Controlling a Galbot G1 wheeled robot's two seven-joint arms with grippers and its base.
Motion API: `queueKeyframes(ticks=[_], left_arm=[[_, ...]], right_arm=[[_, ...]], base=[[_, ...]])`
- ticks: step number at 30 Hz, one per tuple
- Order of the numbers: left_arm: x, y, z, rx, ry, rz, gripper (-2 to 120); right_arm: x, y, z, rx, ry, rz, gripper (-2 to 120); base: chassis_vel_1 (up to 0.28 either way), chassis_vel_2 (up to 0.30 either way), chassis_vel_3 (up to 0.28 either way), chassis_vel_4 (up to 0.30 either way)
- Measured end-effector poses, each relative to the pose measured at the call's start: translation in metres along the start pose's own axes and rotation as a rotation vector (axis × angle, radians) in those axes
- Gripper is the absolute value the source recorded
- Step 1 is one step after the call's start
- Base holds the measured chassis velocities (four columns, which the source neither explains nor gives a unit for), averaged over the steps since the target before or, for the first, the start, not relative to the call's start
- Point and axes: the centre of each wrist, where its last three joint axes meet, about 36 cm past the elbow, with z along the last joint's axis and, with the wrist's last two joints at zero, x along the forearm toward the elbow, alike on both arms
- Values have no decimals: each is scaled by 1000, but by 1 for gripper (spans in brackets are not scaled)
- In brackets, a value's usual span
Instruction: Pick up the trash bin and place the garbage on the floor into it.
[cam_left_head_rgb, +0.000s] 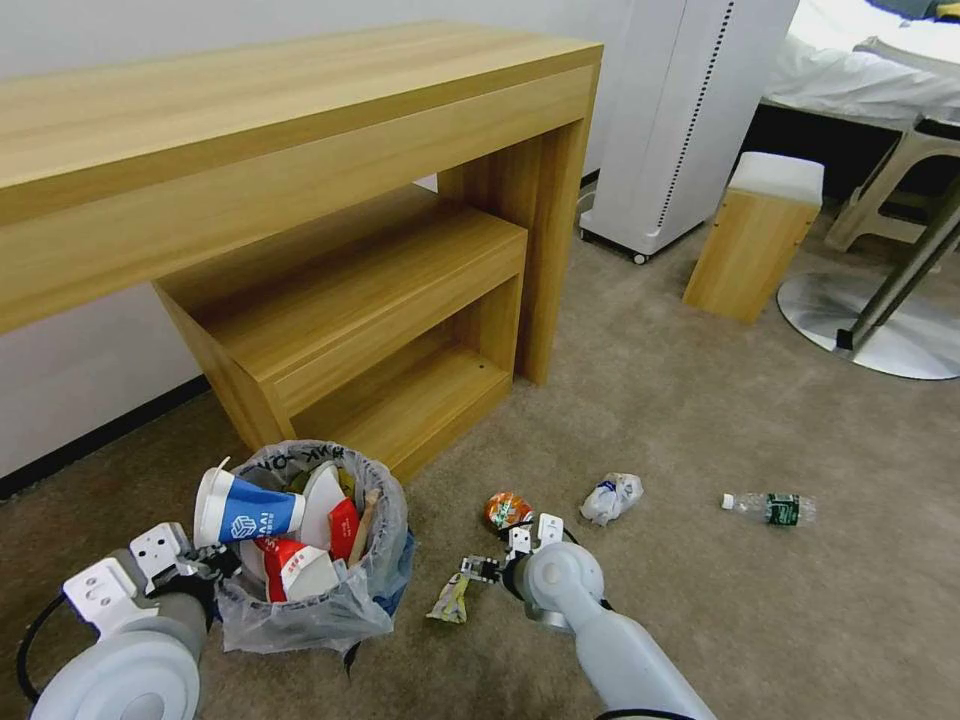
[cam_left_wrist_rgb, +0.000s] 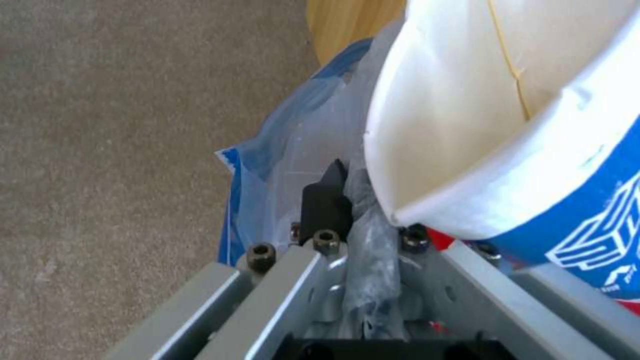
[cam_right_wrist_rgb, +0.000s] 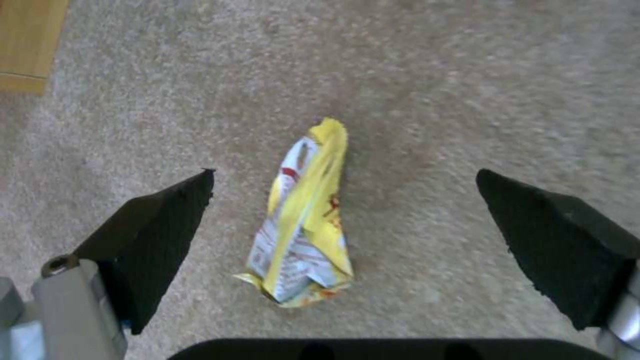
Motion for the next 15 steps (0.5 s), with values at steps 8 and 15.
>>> queueKeyframes(ticks=[8,15], left_arm=[[-2,0,1,1,1,-1,1],[-3,0,1,1,0,-2,1]], right_arm=[[-14,17,3,29,6,9,100],[-22,28,11,55,19,15,76]], base=[[0,0,0,0],[0,0,0,0]])
